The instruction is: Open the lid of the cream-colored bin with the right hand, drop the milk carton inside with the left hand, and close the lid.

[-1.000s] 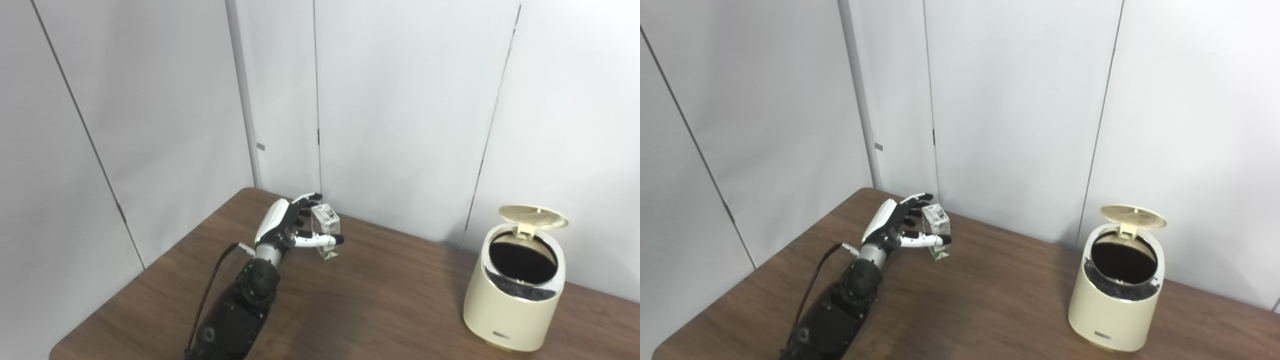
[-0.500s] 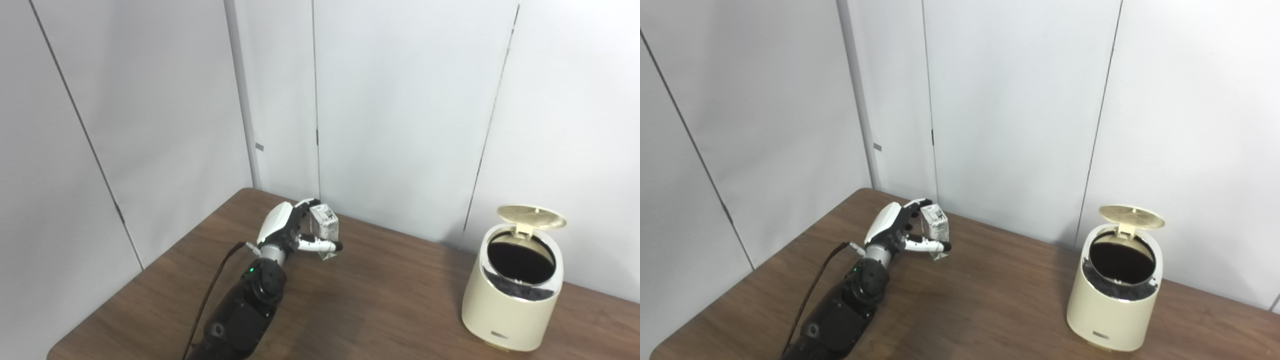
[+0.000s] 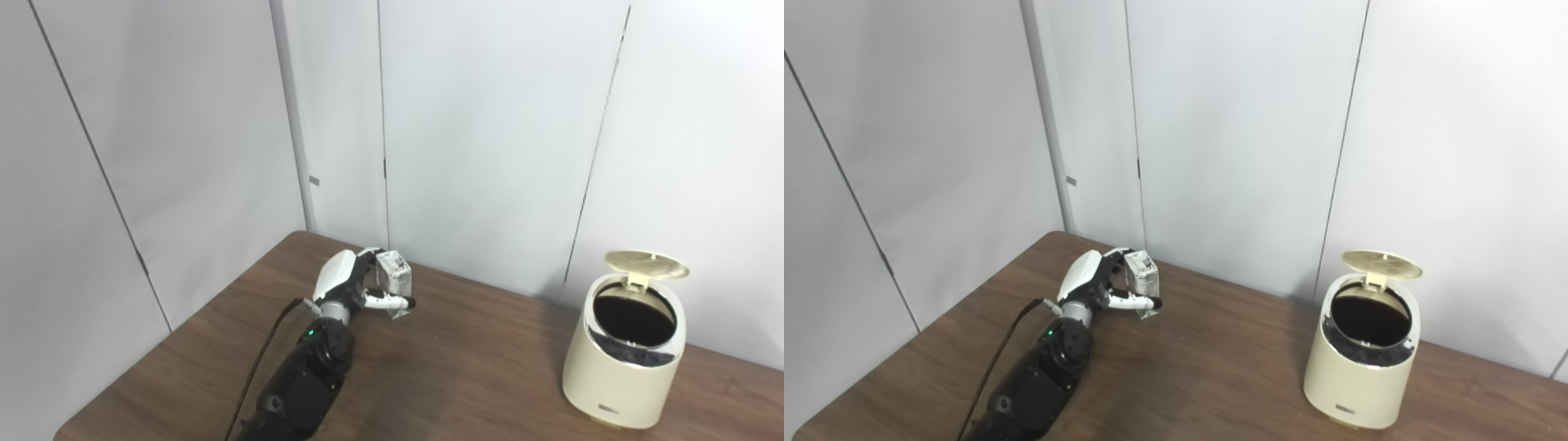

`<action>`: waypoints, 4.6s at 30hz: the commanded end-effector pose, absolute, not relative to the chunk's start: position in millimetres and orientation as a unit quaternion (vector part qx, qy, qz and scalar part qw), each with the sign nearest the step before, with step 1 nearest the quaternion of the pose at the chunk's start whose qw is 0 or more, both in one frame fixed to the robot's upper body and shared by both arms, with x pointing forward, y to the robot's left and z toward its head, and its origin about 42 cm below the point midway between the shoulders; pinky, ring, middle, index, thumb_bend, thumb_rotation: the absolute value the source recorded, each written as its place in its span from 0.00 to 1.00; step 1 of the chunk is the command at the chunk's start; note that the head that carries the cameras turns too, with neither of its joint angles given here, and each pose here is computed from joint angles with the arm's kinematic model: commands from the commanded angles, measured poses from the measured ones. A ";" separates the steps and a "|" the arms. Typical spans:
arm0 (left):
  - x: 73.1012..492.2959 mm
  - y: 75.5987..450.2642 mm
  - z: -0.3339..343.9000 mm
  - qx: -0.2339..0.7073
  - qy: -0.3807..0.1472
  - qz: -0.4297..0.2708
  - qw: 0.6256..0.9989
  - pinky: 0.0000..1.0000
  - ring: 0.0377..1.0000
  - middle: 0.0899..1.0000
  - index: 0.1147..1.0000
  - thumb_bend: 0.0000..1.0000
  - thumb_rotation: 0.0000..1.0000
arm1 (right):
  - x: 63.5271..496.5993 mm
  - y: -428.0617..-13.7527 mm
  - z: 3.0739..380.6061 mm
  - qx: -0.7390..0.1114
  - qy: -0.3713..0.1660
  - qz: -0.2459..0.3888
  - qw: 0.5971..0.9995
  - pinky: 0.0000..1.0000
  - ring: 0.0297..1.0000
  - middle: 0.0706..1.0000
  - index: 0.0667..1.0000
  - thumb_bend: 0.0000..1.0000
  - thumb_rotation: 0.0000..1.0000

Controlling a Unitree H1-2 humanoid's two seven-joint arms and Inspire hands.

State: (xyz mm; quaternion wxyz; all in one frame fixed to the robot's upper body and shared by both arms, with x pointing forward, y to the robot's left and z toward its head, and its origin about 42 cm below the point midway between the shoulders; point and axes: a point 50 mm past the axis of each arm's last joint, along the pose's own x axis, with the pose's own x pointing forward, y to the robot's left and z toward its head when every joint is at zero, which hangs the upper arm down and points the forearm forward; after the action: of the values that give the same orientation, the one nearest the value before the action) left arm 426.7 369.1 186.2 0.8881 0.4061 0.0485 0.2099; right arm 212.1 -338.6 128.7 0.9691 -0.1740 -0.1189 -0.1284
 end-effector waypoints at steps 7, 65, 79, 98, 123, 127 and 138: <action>443.6 361.6 211.8 0.386 0.006 0.245 0.889 0.53 0.67 0.74 0.78 0.97 0.31 | 205.7 -336.6 132.2 -0.168 -0.125 -0.130 0.969 0.72 0.79 0.77 0.74 0.18 0.49; 363.9 247.6 257.8 0.144 -0.377 0.167 0.899 0.32 0.40 0.43 0.45 0.50 0.00 | 282.7 -252.6 110.2 -0.196 -0.122 -0.117 0.966 0.64 0.75 0.76 0.74 0.12 0.68; 368.4 180.3 264.0 0.109 -0.464 0.106 0.873 0.34 0.41 0.42 0.44 0.50 0.00 | 305.6 -231.5 104.2 -0.211 -0.117 -0.118 0.963 0.60 0.73 0.74 0.72 0.11 0.29; 412.2 126.7 241.8 0.106 -0.442 0.087 0.886 0.36 0.42 0.42 0.42 0.50 0.00 | 307.3 -227.6 101.5 -0.204 -0.102 -0.123 0.966 0.49 0.65 0.72 0.73 0.14 0.22; 464.6 116.3 223.2 0.124 -0.370 0.110 0.914 0.41 0.44 0.41 0.42 0.50 0.00 | 292.1 -213.0 103.1 -0.188 -0.109 -0.121 0.968 0.50 0.65 0.69 0.72 0.16 0.03; 465.5 116.4 222.2 0.126 -0.367 0.108 0.915 0.41 0.44 0.42 0.42 0.50 0.00 | 291.1 -212.9 104.4 -0.189 -0.112 -0.121 0.968 0.42 0.58 0.62 0.73 0.15 0.04; 466.5 116.6 206.0 0.146 -0.336 0.076 0.928 0.41 0.44 0.42 0.42 0.50 0.00 | 289.1 -210.8 107.3 -0.190 -0.115 -0.117 0.968 0.43 0.60 0.65 0.73 0.16 0.17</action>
State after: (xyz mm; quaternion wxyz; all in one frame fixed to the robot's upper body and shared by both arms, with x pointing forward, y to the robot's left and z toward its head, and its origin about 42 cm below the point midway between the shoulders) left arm 457.1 118.2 190.4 0.9317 0.1406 -0.3249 0.0814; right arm 306.4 -219.4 130.5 0.9621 -0.1953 -0.1450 -0.1231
